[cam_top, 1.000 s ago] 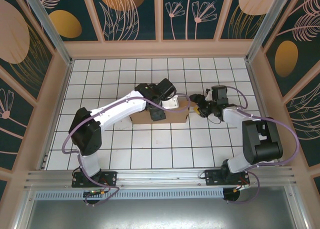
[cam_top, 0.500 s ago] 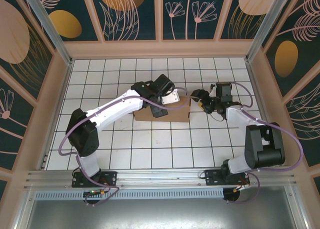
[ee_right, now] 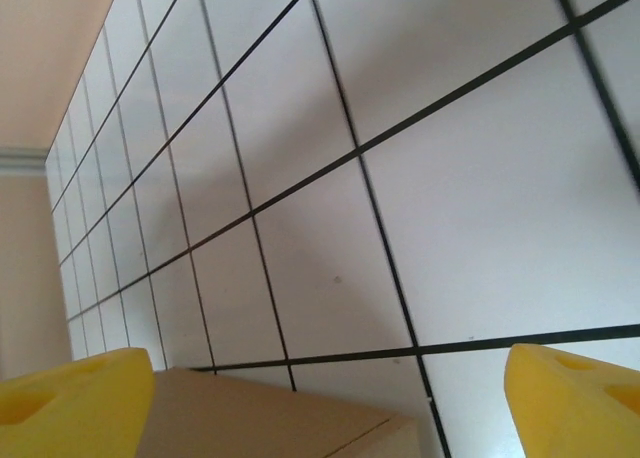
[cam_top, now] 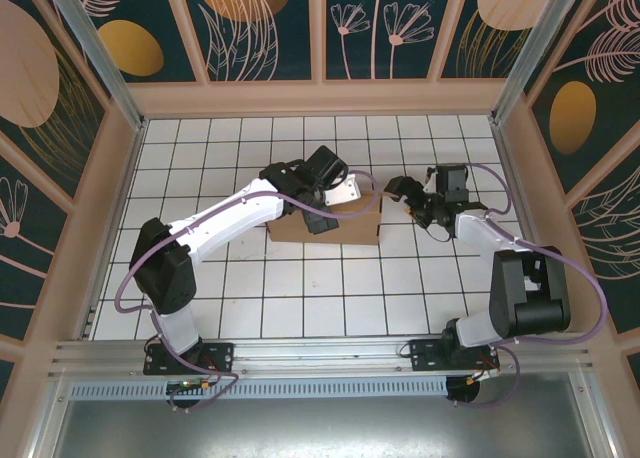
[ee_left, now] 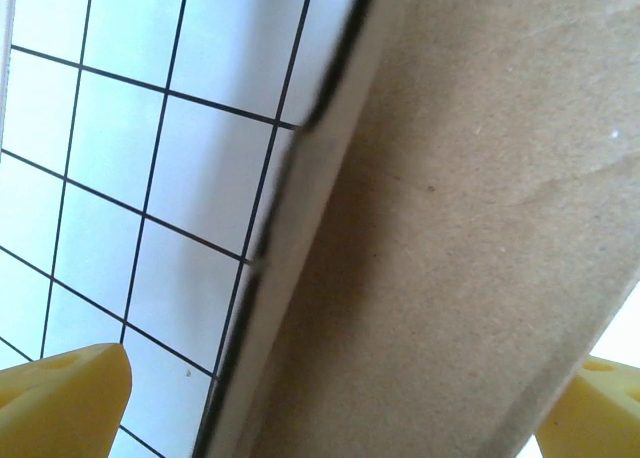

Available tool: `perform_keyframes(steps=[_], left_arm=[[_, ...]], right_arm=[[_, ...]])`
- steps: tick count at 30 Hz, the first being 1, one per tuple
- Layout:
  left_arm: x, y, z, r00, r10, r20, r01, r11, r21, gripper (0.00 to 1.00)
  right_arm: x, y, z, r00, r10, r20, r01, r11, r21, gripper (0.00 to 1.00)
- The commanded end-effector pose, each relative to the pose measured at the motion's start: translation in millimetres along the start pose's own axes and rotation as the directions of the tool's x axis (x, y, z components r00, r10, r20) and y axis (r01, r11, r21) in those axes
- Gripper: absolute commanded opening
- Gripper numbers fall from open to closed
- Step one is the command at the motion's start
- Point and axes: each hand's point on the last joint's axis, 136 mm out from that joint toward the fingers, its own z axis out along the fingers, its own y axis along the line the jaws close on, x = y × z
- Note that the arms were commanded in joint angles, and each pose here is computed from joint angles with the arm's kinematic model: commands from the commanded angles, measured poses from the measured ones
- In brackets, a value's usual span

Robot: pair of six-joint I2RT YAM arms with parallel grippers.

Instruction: Fold the paper box

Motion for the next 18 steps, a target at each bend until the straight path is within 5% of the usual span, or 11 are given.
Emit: perform_keyframes(steps=[1, 9, 18], left_arm=[[-6, 4, -7, 0.999, -0.022, 0.035, 0.022, 1.000, 0.000, 0.99], [-15, 9, -15, 0.997, -0.038, 0.064, 0.039, 0.999, -0.009, 0.99], [-26, 33, -66, 0.981, -0.076, 0.179, 0.095, 0.991, -0.099, 0.99]], right_arm=[[-13, -5, -13, 0.998, 0.002, 0.070, -0.005, 0.999, 0.039, 0.96], [-28, -10, -26, 0.990, 0.051, 0.134, -0.056, 0.998, 0.037, 0.97], [-62, 7, -65, 0.964, -0.009, 0.267, -0.011, 0.997, 0.072, 0.97]])
